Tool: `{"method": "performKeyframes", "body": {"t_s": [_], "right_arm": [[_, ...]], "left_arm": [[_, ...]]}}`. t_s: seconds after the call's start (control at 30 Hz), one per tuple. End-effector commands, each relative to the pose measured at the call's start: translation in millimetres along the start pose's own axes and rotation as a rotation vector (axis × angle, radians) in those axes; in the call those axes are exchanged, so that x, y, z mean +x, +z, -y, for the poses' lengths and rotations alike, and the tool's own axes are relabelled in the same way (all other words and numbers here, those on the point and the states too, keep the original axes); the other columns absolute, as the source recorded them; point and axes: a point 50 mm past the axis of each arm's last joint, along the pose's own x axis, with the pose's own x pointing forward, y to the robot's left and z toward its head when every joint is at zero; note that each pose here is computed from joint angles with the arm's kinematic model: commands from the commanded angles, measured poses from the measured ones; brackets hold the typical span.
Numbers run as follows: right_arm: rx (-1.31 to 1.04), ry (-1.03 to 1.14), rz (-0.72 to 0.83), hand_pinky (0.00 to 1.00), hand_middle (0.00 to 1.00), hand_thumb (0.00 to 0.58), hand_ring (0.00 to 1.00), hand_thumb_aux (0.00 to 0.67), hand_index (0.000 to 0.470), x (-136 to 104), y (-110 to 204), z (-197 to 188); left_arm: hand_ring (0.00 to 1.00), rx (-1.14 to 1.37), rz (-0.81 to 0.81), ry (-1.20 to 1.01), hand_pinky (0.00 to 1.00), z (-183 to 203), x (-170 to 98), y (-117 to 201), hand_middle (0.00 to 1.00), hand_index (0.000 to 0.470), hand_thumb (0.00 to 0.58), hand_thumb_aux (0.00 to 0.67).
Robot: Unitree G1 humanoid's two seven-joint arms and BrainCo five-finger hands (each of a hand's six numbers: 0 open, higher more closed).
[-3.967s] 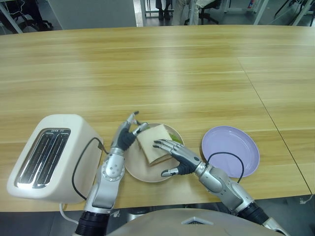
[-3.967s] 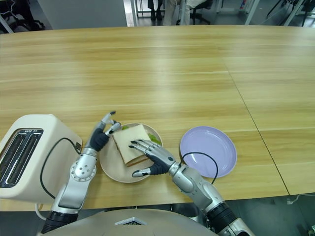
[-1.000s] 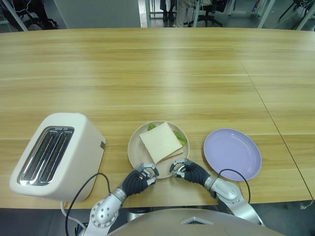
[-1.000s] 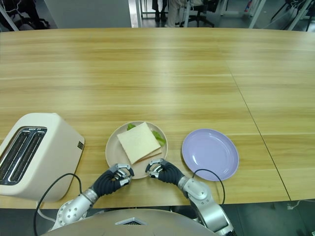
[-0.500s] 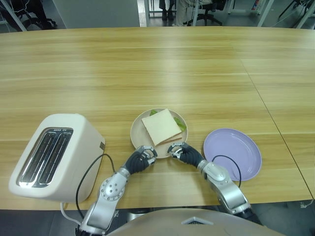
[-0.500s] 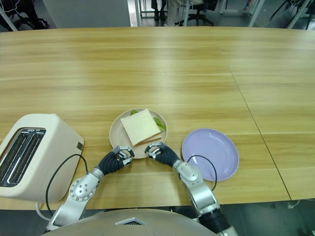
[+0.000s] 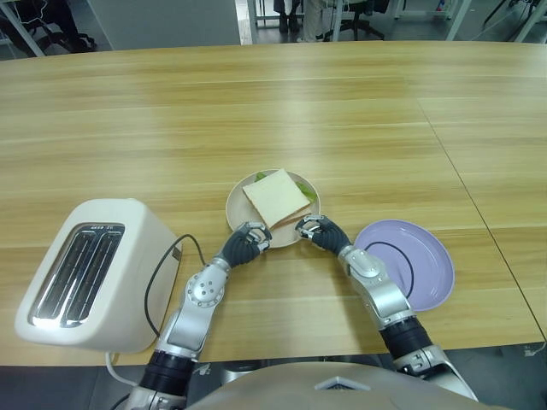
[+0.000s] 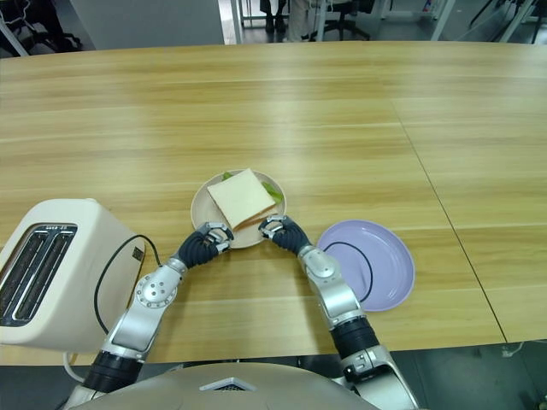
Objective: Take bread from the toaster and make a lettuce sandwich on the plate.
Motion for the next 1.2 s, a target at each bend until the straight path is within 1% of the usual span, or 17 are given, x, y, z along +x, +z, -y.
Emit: {"method": "performKeyframes", "body": {"t_s": [0.03, 0.2, 0.43, 0.57, 0.67, 0.7, 0.73, 0.77, 0.8, 0.83, 0.87, 0.9, 0.93, 0.97, 1.0, 1.1, 1.2], "right_arm": [[0.002, -0.027, 0.000, 1.00, 1.00, 0.580, 1.00, 0.670, 0.460, 7.6, 0.7, 3.7], [0.004, -0.038, 0.015, 1.00, 1.00, 0.580, 1.00, 0.670, 0.460, 14.7, 4.7, 5.4], [0.009, -0.046, 0.027, 1.00, 1.00, 0.580, 1.00, 0.670, 0.460, 18.1, 6.6, 6.3], [0.036, -0.067, 0.042, 1.00, 1.00, 0.580, 1.00, 0.670, 0.460, 15.1, 7.7, 6.5], [0.066, -0.104, 0.063, 1.00, 1.00, 0.580, 1.00, 0.670, 0.460, 5.2, 8.7, 5.8], [0.077, -0.117, 0.066, 0.82, 0.82, 0.580, 0.82, 0.670, 0.460, 0.7, 8.5, 5.6], [0.082, -0.134, 0.074, 0.82, 0.82, 0.580, 0.82, 0.670, 0.460, -4.1, 8.6, 5.8], [0.081, -0.150, 0.083, 0.00, 0.00, 0.580, 0.00, 0.670, 0.460, -9.2, 9.3, 6.2], [0.087, -0.159, 0.091, 0.00, 0.00, 0.580, 0.00, 0.670, 0.460, -14.1, 10.5, 6.2], [0.105, -0.168, 0.098, 0.00, 0.00, 0.496, 0.00, 0.415, 0.285, -19.2, 12.2, 6.3], [0.119, -0.180, 0.104, 0.00, 0.00, 0.255, 0.00, 0.168, 0.115, -24.2, 14.2, 7.3], [0.129, -0.186, 0.114, 0.00, 0.00, 0.255, 0.00, 0.168, 0.115, -28.7, 16.8, 8.3], [0.137, -0.193, 0.122, 0.00, 0.00, 0.000, 0.00, 0.000, 0.000, -32.6, 19.3, 9.3], [0.141, -0.201, 0.131, 0.00, 0.00, 0.000, 0.00, 0.000, 0.000, -36.0, 22.1, 10.6], [0.143, -0.201, 0.140, 0.00, 0.00, 0.000, 0.00, 0.000, 0.000, -38.4, 25.1, 11.4], [0.135, -0.213, 0.167, 0.00, 0.00, 0.000, 0.00, 0.000, 0.000, -46.8, 32.8, 13.6], [0.110, -0.255, 0.222, 0.00, 0.00, 0.000, 0.00, 0.000, 0.000, -60.6, 40.1, 18.1]], "left_arm": [[1.00, -0.010, -0.019, 0.012, 1.00, -1.3, 7.7, -4.3, 1.00, 0.460, 0.580, 0.670], [1.00, -0.014, -0.013, 0.030, 1.00, -2.5, 15.3, -4.0, 1.00, 0.460, 0.580, 0.670], [1.00, -0.020, -0.014, 0.041, 1.00, -3.5, 16.8, -7.3, 1.00, 0.460, 0.580, 0.670], [1.00, -0.035, -0.002, 0.047, 1.00, -2.6, 13.4, -7.2, 1.00, 0.460, 0.580, 0.670], [1.00, -0.042, 0.023, 0.039, 1.00, 2.2, 6.4, -4.1, 1.00, 0.460, 0.580, 0.670], [1.00, -0.048, 0.037, 0.038, 1.00, 4.0, 2.9, -2.7, 1.00, 0.460, 0.580, 0.670], [1.00, -0.055, 0.052, 0.039, 1.00, 5.5, -0.8, -0.8, 1.00, 0.460, 0.580, 0.670], [1.00, -0.069, 0.070, 0.048, 1.00, 6.3, -4.6, 1.4, 1.00, 0.438, 0.579, 0.638], [1.00, -0.098, 0.082, 0.055, 1.00, 7.3, -8.4, 3.2, 1.00, 0.438, 0.579, 0.638], [1.00, -0.118, 0.096, 0.061, 1.00, 8.1, -12.3, 5.5, 1.00, 0.316, 0.523, 0.460], [0.83, -0.139, 0.113, 0.072, 0.83, 8.7, -16.4, 7.9, 0.83, 0.267, 0.478, 0.389], [0.83, -0.172, 0.118, 0.080, 0.83, 9.7, -20.1, 9.3, 0.83, 0.267, 0.478, 0.389], [0.38, -0.199, 0.123, 0.082, 0.38, 11.0, -23.4, 10.7, 0.38, 0.096, 0.216, 0.139], [0.38, -0.218, 0.136, 0.088, 0.38, 12.1, -26.9, 12.9, 0.38, 0.096, 0.216, 0.139], [0.00, -0.241, 0.143, 0.103, 0.00, 12.7, -30.6, 14.7, 0.00, 0.000, 0.000, 0.000], [0.00, -0.285, 0.178, 0.159, 0.00, 13.1, -44.0, 23.2, 0.00, 0.000, 0.000, 0.000], [0.00, -0.305, 0.224, 0.271, 0.00, 7.5, -59.6, 33.3, 0.00, 0.000, 0.000, 0.000]]}}
